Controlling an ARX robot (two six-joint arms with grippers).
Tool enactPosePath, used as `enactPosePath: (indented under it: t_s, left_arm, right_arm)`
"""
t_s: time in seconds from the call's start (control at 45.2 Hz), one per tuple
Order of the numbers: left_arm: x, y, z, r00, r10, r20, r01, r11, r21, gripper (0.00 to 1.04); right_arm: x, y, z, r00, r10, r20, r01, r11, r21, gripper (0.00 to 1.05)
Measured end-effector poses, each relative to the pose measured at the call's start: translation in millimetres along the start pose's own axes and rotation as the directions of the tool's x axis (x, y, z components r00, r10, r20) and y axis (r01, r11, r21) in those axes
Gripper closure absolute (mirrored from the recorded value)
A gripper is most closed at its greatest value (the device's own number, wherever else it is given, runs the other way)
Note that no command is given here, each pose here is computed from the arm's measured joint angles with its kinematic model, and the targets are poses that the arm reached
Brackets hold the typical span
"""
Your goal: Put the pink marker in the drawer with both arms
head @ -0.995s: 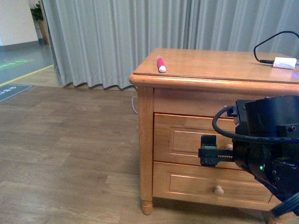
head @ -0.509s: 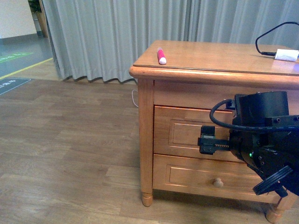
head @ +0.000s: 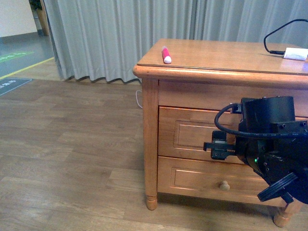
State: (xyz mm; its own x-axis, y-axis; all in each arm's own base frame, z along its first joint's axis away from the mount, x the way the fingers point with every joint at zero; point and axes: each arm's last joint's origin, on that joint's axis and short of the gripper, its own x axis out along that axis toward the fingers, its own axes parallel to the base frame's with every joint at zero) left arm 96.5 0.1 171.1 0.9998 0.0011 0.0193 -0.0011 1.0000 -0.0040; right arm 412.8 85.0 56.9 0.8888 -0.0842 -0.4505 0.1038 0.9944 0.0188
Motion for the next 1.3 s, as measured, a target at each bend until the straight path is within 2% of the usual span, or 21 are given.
enactPosePath:
  t_s: [0.287, 0.354, 0.509, 0.641, 0.951, 1.017, 1.106, 1.194, 1.305]
  left_arm:
    - [0, 0, 0, 1.0, 0.0, 0.0, 0.0, 1.0, 0.0, 0.06]
    - [0, 0, 0, 1.0, 0.0, 0.0, 0.0, 1.0, 0.0, 0.06]
    - [0, 0, 0, 1.0, 0.0, 0.0, 0.0, 1.0, 0.0, 0.06]
    - [0, 0, 0, 1.0, 0.0, 0.0, 0.0, 1.0, 0.0, 0.06]
    - [0, 0, 0, 1.0, 0.0, 0.0, 0.0, 1.0, 0.0, 0.06]
    - [0, 0, 0, 1.0, 0.0, 0.0, 0.0, 1.0, 0.0, 0.06]
    - [0, 0, 0, 1.0, 0.0, 0.0, 0.0, 1.0, 0.0, 0.06]
    - [0, 0, 0, 1.0, 0.0, 0.0, 0.0, 1.0, 0.0, 0.06]
    - [0, 0, 0, 1.0, 0.0, 0.0, 0.0, 1.0, 0.0, 0.06]
  right_arm:
    - [0, -2, -2, 1.0, 0.012, -0.022, -0.012, 1.0, -0.017, 0.75]
    - [0, -2, -3, 0.999, 0.017, -0.027, -0.017, 1.0, -0.017, 0.81]
    - [-10, -9, -4, 0.996, 0.065, -0.064, -0.063, 0.998, 0.028, 0.82]
    - [-40, -17, -16, 0.988, 0.094, -0.121, -0.089, 0.995, 0.045, 0.82]
    - [-140, -37, -52, 0.942, 0.202, -0.268, -0.204, 0.979, 0.021, 0.83]
    - [-149, -39, -56, 0.939, 0.209, -0.274, -0.212, 0.977, 0.018, 0.75]
    - [-164, -44, -59, 0.941, 0.2, -0.273, -0.202, 0.979, 0.02, 0.59]
    - [-182, -50, -55, 0.943, 0.2, -0.266, -0.198, 0.98, 0.033, 0.41]
    - [-200, -57, -46, 0.943, 0.214, -0.253, -0.207, 0.977, 0.054, 0.26]
